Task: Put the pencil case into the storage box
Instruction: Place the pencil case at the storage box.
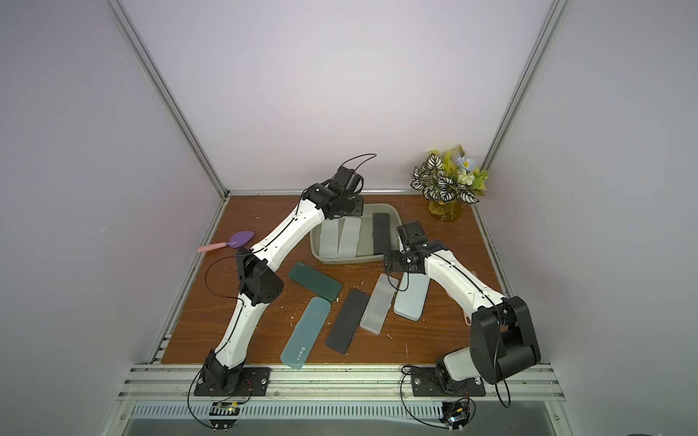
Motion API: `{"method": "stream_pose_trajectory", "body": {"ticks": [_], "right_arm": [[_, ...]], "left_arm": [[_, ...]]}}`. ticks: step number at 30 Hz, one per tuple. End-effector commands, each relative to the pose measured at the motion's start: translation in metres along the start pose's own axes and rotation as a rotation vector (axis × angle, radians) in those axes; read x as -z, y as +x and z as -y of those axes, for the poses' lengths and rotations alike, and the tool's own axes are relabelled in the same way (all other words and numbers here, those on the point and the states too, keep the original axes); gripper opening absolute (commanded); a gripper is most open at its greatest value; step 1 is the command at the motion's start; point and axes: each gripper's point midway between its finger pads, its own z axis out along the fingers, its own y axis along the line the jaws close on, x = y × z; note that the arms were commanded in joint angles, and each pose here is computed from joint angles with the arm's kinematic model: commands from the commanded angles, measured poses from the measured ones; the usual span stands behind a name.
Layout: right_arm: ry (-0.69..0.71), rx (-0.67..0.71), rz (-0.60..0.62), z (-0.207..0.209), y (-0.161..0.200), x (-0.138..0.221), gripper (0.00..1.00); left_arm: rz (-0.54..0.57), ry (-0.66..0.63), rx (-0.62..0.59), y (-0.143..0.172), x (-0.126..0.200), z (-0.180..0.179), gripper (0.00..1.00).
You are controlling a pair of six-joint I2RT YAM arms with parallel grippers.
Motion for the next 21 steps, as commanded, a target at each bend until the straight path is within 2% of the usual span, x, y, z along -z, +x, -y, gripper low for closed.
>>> {"method": "stream_pose_trajectory", "body": {"ticks": [1,10,21], "right_arm": [[-0.026,-0.007,0.016,-0.004,-0.005,0.009,0.99],[-0.012,-0.01,0.012,-0.001,-0.004,0.009,0.99],[-0.011,-0.006,-0.002,-0.001,-0.001,0.006,0.99]], "left_arm": [[-0.13,0.021,-0.022,0.043,-0.045,0.007,0.01],[-0.191,0.039,0.003,0.075,-0.096,0.007,0.0],[-0.234,-0.03,-0.001,0.1,-0.126,-0.012,0.0]]}}
